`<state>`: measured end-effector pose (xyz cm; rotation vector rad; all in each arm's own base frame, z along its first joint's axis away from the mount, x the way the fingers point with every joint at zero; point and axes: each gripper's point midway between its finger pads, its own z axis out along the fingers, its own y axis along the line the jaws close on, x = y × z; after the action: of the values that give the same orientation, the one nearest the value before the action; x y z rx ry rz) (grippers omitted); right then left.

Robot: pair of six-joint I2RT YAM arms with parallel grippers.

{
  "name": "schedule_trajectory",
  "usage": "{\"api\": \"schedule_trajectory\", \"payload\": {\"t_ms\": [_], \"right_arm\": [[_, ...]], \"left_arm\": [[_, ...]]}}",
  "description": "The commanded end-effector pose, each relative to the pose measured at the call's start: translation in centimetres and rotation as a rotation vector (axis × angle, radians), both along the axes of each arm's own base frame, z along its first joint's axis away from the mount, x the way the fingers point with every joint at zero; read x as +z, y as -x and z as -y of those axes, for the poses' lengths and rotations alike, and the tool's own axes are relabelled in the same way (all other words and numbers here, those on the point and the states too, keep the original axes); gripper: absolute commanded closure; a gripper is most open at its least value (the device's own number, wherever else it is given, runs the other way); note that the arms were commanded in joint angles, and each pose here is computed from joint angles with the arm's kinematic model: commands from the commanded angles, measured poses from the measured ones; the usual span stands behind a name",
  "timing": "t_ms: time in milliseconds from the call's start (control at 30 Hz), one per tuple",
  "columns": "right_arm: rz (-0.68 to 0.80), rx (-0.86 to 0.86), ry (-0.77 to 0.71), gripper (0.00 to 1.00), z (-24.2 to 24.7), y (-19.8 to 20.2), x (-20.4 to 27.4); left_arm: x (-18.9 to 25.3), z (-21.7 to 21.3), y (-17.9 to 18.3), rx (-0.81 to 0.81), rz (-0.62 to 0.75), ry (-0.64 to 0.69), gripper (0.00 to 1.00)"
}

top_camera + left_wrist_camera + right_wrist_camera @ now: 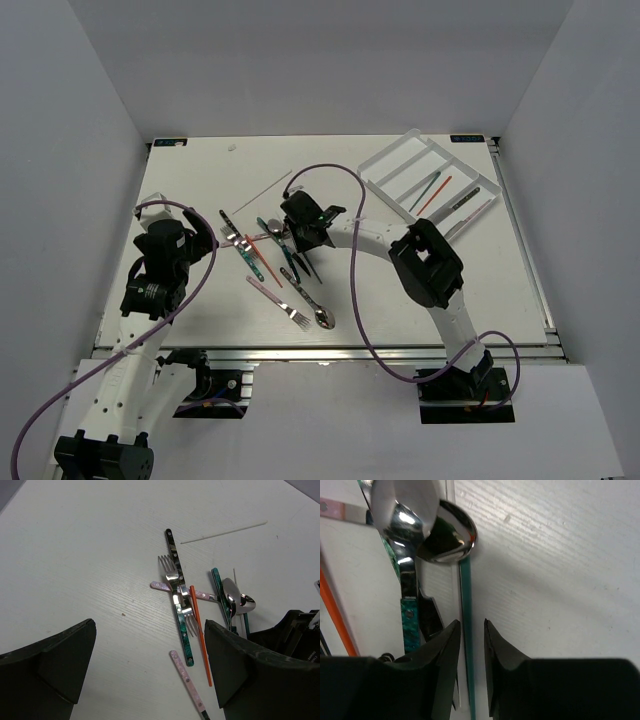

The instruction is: Sort the eating utensils into containers

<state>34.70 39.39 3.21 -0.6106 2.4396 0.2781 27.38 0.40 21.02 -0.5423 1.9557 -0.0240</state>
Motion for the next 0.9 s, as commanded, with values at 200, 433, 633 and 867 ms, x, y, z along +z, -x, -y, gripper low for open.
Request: {"api": "schedule_trajectory", "payload": {"t_ms": [200,433,633,867], "right_arm": [[0.038,0.000,0.020,0.70,-0.6,-1.3,0.3],[-0.001,0.022,0.056,0.72,-0.4,-0.9,-1.9],[-0.020,0.001,0.134,0.80,1.1,-0.7,-3.5],[-0.025,-0.104,0.209,1.00,5.7,-1.2,-2.4]], "left_arm": [[0.4,0.3,0.1,-0.021,0.022,0.003,0.02],[0.5,0.4,0.1,-0.022,0.024,0.004,0.02],[0.3,0.4,0.0,-0.022,0.018,0.003,0.02],[0.4,0.4,0.0,-0.022,0.021,0.004,0.02]]}}
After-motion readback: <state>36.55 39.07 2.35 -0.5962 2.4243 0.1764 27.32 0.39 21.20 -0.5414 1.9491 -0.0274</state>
